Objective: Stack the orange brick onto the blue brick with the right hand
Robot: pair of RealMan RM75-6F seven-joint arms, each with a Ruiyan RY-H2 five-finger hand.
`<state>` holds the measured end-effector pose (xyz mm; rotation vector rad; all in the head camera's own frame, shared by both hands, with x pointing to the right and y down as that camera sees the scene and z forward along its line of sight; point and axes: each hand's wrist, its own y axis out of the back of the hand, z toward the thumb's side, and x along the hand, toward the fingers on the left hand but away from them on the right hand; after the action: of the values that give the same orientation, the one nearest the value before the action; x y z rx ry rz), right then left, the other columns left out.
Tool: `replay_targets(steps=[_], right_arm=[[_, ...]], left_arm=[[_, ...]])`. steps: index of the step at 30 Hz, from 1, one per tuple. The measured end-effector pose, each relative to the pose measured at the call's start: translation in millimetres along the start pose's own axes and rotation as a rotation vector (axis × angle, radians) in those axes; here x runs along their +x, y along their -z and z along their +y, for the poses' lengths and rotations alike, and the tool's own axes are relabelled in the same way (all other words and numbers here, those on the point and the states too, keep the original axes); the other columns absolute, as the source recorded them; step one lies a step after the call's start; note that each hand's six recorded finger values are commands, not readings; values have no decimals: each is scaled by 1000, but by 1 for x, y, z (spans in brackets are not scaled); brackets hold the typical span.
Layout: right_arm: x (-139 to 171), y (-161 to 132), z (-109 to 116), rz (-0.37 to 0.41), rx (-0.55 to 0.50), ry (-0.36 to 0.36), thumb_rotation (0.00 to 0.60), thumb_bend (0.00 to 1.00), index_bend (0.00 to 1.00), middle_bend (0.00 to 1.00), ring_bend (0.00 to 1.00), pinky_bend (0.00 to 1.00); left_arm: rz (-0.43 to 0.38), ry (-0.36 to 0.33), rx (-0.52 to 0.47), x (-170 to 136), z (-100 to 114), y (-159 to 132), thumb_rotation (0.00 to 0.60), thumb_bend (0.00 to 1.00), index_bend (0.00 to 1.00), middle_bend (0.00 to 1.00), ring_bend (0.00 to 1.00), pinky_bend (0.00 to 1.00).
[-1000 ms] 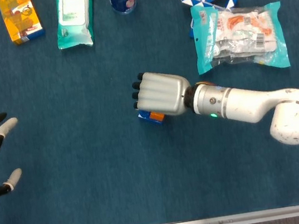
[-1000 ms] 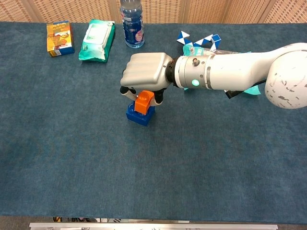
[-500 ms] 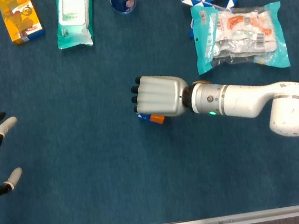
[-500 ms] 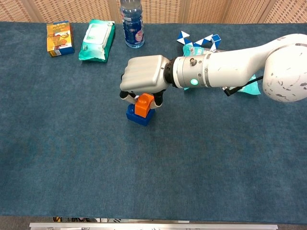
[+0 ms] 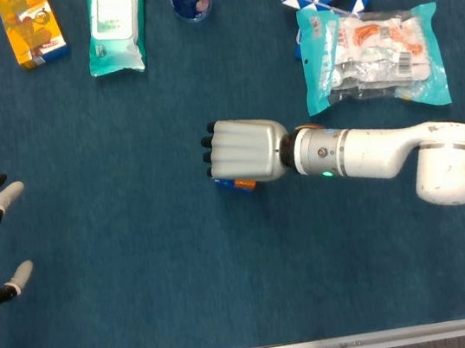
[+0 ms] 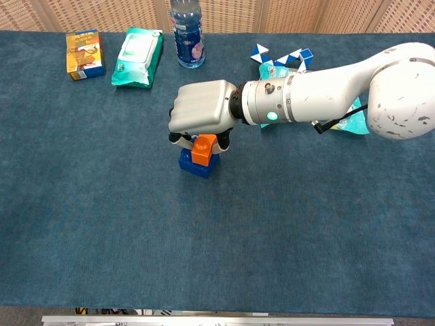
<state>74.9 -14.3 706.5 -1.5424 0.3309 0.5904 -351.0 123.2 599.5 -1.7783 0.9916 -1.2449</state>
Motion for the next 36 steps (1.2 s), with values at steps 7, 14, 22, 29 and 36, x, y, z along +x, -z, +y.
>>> replay_targets(steps=[7,14,22,29,36], right_arm=[[0,0,-3,1,-4,-2,600,256,598,446,309,363],[-2,-1,-5,-3,-10,4,600,256,598,446,309,363],[-3,1,-8,-10,-7,-5,600,257,598,446,309,363],[-5,1,-9,-12,-7,-9,600,257,598,446,309,363],[-5,-2,-10,-3,5,-12,600,257,598,446,309,363]], left_arm=[[0,5,0,0,-1,1,600,274,107,87,107,208],[0,7,0,0,-1,1,600,274,107,87,107,208],[-1,10,-3,-1,-1,2,600,274,107,87,107,208],[0,10,-6,-1,-2,3,600,274,107,87,107,208],[0,13,-6,-1,-2,2,600,274,107,87,107,208]])
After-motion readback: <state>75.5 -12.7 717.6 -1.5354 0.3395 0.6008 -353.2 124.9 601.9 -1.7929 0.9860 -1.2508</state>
